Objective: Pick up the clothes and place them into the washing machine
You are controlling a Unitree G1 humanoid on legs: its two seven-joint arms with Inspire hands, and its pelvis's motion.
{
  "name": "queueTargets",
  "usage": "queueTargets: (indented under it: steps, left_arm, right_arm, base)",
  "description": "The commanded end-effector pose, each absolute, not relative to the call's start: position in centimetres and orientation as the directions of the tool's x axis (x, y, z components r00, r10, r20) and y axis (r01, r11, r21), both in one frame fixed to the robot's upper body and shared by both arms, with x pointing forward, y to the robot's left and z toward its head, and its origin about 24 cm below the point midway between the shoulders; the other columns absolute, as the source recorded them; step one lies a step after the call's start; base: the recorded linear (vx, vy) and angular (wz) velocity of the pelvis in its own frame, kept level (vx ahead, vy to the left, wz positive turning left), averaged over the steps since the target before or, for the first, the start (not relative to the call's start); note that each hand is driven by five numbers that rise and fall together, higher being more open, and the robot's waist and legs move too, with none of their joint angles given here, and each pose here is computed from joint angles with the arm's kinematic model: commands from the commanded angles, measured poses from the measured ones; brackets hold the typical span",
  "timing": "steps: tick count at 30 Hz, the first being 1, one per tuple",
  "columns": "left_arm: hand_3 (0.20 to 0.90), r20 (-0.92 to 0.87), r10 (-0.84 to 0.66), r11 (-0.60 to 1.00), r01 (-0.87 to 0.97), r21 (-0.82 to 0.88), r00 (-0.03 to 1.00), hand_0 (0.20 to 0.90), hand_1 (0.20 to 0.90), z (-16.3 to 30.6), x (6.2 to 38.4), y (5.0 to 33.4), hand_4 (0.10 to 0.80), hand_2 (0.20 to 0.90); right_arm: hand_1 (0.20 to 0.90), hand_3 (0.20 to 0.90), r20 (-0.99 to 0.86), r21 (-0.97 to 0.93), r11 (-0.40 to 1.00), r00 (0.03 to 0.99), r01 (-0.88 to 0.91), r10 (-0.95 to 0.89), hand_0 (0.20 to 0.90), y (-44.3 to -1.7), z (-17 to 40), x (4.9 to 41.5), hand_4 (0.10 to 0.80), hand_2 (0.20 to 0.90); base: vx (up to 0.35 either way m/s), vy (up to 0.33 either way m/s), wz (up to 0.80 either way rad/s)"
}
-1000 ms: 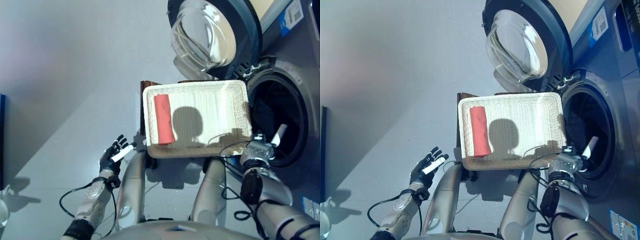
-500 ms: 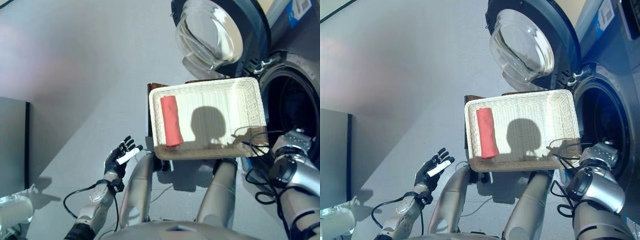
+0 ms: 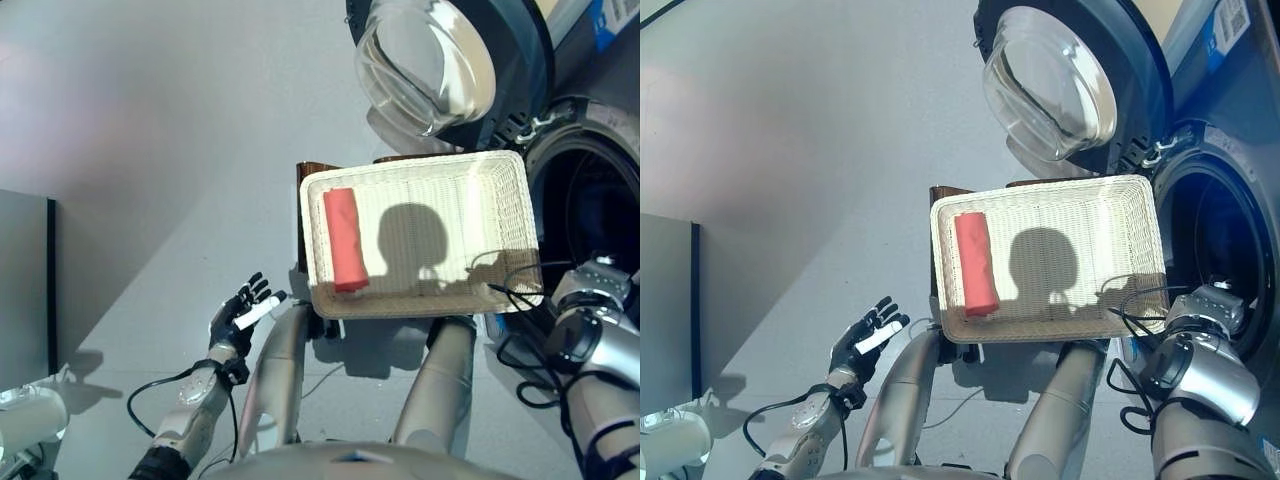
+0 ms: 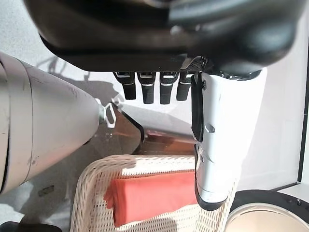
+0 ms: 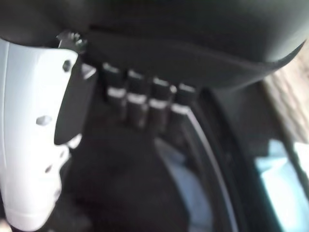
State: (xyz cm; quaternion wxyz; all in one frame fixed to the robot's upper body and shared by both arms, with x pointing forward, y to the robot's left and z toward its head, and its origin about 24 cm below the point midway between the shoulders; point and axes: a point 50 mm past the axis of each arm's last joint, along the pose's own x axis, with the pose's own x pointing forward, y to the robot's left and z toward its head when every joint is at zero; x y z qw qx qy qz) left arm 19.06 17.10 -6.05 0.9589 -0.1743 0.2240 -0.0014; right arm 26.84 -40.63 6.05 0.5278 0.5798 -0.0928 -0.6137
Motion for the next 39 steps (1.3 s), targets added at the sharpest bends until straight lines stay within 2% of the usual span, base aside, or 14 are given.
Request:
queueTargets:
  steps: [1, 13, 14, 17, 18, 23, 29, 36, 39]
  left_arm:
    - [0.9, -0.358, -0.012, 0.949, -0.102, -0.298, 0.934, 0.9, 0.9, -4.8, 19.0, 19.5, 0.8, 0.9]
    - [0.9, -0.348, 0.005, 0.945, -0.118, -0.304, 0.938, 0.9, 0.9, -4.6, 18.9, 20.2, 0.8, 0.9]
    - [0.9, -0.336, 0.007, 0.949, -0.112, -0.295, 0.942, 0.9, 0.9, -4.4, 19.0, 20.4, 0.8, 0.9]
    - [0.9, -0.331, 0.013, 0.95, -0.115, -0.291, 0.944, 0.9, 0.9, -4.3, 19.0, 20.6, 0.8, 0.9]
    - [0.9, -0.331, 0.022, 0.949, -0.125, -0.291, 0.943, 0.9, 0.9, -4.3, 18.9, 20.8, 0.8, 0.9]
    - [0.9, -0.328, 0.035, 0.945, -0.138, -0.297, 0.944, 0.9, 0.9, -4.5, 19.0, 20.7, 0.8, 0.9]
    - [0.9, -0.372, 0.061, 0.939, -0.179, -0.294, 0.926, 0.9, 0.9, -5.8, 18.8, 20.3, 0.8, 0.9]
    - [0.9, -0.373, 0.098, 0.927, -0.221, -0.303, 0.923, 0.9, 0.9, -6.1, 18.8, 20.4, 0.8, 0.9]
    - [0.9, -0.383, 0.097, 0.931, -0.219, -0.292, 0.919, 0.9, 0.9, -6.3, 18.4, 20.5, 0.8, 0.9]
  right_arm:
    - [0.9, 0.9, -0.482, 0.752, -0.317, 0.154, 0.578, -0.862, 0.9, -42.7, 6.7, 24.6, 0.8, 0.9]
    - [0.9, 0.9, -0.49, 0.733, -0.234, 0.257, 0.639, -0.833, 0.9, -39.3, 4.9, 27.1, 0.8, 0.9]
    - [0.9, 0.9, -0.469, 0.689, -0.132, 0.3, 0.713, -0.831, 0.9, -38.5, 4.7, 27.9, 0.8, 0.9]
    - [0.9, 0.9, -0.46, 0.673, -0.062, 0.351, 0.737, -0.816, 0.9, -37.2, 4.2, 28.7, 0.8, 0.9]
    - [0.9, 0.9, -0.45, 0.666, -0.007, 0.395, 0.746, -0.801, 0.9, -36.0, 3.6, 29.2, 0.8, 0.9]
    - [0.9, 0.9, -0.477, 0.578, 0.114, 0.448, 0.808, -0.756, 0.9, -33.3, 1.0, 29.3, 0.8, 0.9]
    - [0.9, 0.9, -0.591, 0.324, 0.351, 0.477, 0.879, -0.651, 0.9, -28.7, -5.7, 25.9, 0.8, 0.9]
    - [0.9, 0.9, -0.682, 0.271, 0.421, 0.481, 0.866, -0.55, 0.9, -25.3, -9.7, 22.4, 0.8, 0.9]
    - [0.9, 0.9, -0.704, 0.062, 0.666, 0.505, 0.744, -0.499, 0.9, -24.0, -11.0, 21.4, 0.8, 0.9]
  base:
    - [0.011, 0.01, 0.04]
    - [0.033, -0.01, 0.1]
    - [0.039, -0.032, 0.13]
    - [0.043, -0.031, 0.1]
    - [0.022, -0.041, -0.03]
    - [0.063, -0.039, 0.01]
    - [0.102, -0.036, 0.04]
    - [0.107, -0.014, 0.02]
    - [0.095, -0.027, -0.03]
